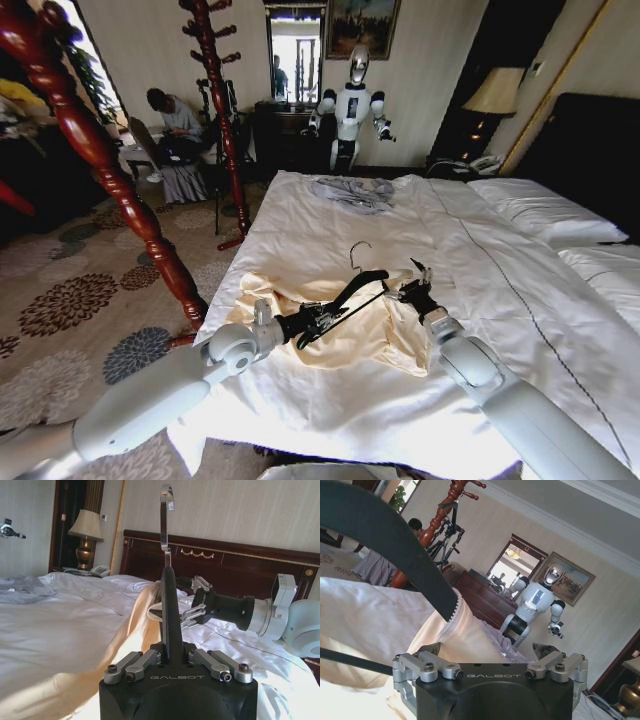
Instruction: Pick up the clothes from the bed and hang them on the clothes hanger.
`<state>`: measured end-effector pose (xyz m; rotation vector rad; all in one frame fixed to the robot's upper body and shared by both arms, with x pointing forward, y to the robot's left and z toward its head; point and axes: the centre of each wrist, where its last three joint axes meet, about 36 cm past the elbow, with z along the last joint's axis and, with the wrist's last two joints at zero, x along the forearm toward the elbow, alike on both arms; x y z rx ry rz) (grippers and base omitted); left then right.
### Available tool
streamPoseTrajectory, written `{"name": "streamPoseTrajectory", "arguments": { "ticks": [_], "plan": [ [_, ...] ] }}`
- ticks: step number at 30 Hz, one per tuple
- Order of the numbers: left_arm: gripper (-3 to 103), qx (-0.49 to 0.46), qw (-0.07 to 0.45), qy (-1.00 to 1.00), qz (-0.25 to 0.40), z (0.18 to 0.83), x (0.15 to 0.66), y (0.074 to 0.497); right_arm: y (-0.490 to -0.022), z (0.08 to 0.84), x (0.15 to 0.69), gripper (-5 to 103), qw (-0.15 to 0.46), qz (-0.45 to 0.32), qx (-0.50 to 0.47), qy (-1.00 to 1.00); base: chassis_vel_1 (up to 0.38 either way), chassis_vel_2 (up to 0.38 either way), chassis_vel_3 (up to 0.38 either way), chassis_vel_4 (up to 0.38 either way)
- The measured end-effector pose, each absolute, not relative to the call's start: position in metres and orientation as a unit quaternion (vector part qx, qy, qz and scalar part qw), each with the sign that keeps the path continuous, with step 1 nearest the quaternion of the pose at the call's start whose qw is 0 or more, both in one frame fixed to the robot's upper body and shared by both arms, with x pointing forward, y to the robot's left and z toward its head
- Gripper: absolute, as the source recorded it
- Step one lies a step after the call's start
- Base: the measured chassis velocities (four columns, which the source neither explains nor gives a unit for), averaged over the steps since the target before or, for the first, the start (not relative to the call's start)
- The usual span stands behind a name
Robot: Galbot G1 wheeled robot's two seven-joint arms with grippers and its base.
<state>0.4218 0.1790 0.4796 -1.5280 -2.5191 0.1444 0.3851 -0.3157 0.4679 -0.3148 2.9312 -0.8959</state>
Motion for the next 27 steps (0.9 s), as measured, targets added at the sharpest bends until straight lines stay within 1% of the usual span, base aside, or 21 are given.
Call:
{"name": "streamPoseTrajectory", "arguments": {
  "ticks": [1, 2, 5, 6, 11, 15, 20, 21, 23, 26, 27],
  "plan": [
    [18, -0.514, 0.096, -0.851, 0.048, 0.48, 0.422, 0.181, -0.313, 0.472, 0.382, 100, 0.026, -0.273, -0.105, 0.956, 0.0, 0.0, 0.0, 0.0],
    [18, -0.514, 0.096, -0.851, 0.048, 0.48, 0.422, 0.181, -0.313, 0.472, 0.382, 100, 0.026, -0.273, -0.105, 0.956, 0.0, 0.0, 0.0, 0.0],
    [18, -0.508, 0.093, -0.855, 0.047, 0.48, 0.426, 0.186, -0.308, 0.488, 0.372, 100, 0.014, -0.22, -0.113, 0.969, 0.0, 0.0, 0.0, 0.0],
    [18, -0.508, 0.093, -0.855, 0.047, 0.48, 0.426, 0.186, -0.308, 0.488, 0.372, 100, 0.014, -0.22, -0.113, 0.969, 0.0, 0.0, 0.0, 0.0],
    [18, -0.502, 0.088, -0.859, 0.049, 0.482, 0.429, 0.19, -0.298, 0.507, 0.355, 100, -0.019, -0.14, -0.123, 0.982, 0.0, 0.0, 0.0, 0.0],
    [18, -0.503, 0.089, -0.859, 0.05, 0.481, 0.428, 0.19, -0.294, 0.506, 0.354, 100, -0.036, -0.118, -0.115, 0.986, 0.0, 0.0, 0.0, 0.0],
    [18, -0.505, 0.091, -0.857, 0.048, 0.48, 0.424, 0.19, -0.3, 0.499, 0.363, 101, -0.041, -0.123, -0.1, 0.986, 0.0, 0.0, 0.0, 0.0],
    [18, -0.505, 0.092, -0.857, 0.048, 0.48, 0.423, 0.191, -0.301, 0.499, 0.364, 99, -0.04, -0.125, -0.099, 0.986, 0.0, 0.0, 0.0, 0.0],
    [18, -0.505, 0.093, -0.857, 0.047, 0.479, 0.422, 0.191, -0.302, 0.499, 0.366, 99, -0.04, -0.127, -0.098, 0.986, 0.0, 0.0, 0.0, 0.0],
    [18, -0.506, 0.094, -0.856, 0.046, 0.478, 0.421, 0.192, -0.306, 0.497, 0.37, 85, -0.04, -0.135, -0.096, 0.985, 0.0, 0.0, 0.0, 0.0],
    [18, -0.506, 0.094, -0.856, 0.046, 0.478, 0.421, 0.192, -0.306, 0.497, 0.37, 85, -0.04, -0.135, -0.096, 0.985, 0.0, 0.0, 0.0, 0.0]
  ]
}}
